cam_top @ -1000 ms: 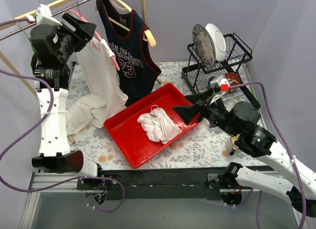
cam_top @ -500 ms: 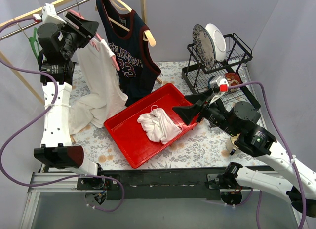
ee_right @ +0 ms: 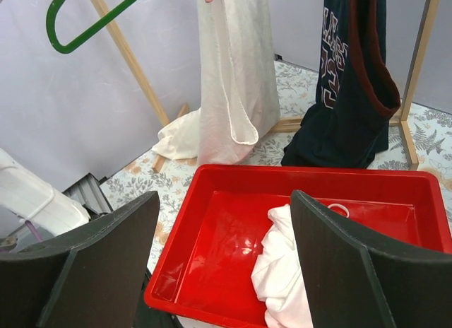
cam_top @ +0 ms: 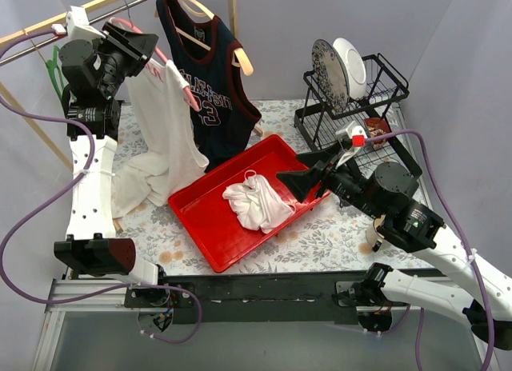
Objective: Remove the tank top from the hanger
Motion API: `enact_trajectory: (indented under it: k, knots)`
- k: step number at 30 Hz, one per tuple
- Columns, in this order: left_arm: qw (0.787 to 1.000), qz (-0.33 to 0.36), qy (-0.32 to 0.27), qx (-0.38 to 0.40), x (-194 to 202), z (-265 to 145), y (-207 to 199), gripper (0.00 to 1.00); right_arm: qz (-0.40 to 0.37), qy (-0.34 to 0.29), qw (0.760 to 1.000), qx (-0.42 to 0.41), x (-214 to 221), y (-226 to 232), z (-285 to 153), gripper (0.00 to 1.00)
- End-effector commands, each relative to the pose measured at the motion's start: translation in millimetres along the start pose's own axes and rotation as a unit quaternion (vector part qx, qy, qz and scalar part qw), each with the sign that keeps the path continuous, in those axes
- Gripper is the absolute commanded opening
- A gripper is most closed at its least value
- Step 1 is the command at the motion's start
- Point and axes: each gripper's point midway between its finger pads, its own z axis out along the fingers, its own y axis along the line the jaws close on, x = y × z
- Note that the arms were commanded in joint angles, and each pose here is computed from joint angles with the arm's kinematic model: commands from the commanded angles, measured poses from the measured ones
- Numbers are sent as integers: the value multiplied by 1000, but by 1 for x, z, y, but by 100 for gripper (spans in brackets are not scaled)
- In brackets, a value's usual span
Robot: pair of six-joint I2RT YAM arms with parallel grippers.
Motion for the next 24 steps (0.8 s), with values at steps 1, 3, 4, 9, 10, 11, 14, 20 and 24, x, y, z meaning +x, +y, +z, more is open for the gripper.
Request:
enact_trajectory:
  k: [1, 3, 4, 9, 10, 11, 14, 20, 24]
  knots:
    - [999, -8, -22, 36, -12, -19, -25, 34, 6, -43, 999, -28, -34, 16, -6, 82]
    - [999, -15, -23, 42, -10, -20, -25, 34, 7, -45, 999, -30, -36, 18, -7, 82]
    - [999, -24, -21, 42, -8, -20, -24, 34, 7, -45, 999, -29, -36, 18, -7, 82]
    - [998, -27, -23, 55, -10, -23, -31, 23, 7, -52, 998, -30, -42, 18, -9, 82]
    - [998, -26, -24, 55, -11, -23, -32, 22, 7, -52, 998, -30, -41, 19, -9, 82]
    - [998, -25, -28, 59, -14, -25, -36, 20, 7, -52, 998, -31, -41, 19, -9, 82]
    - [997, -21, -32, 66, -18, -29, -43, 13, 5, -50, 998, -35, -40, 20, -8, 82]
    - [996, -19, -36, 81, -28, -33, -58, 0, 4, -49, 998, -39, -40, 22, -4, 82]
    - [994, -11, -24, 102, -28, -32, -69, 0, 2, -48, 998, -44, -40, 23, 1, 82]
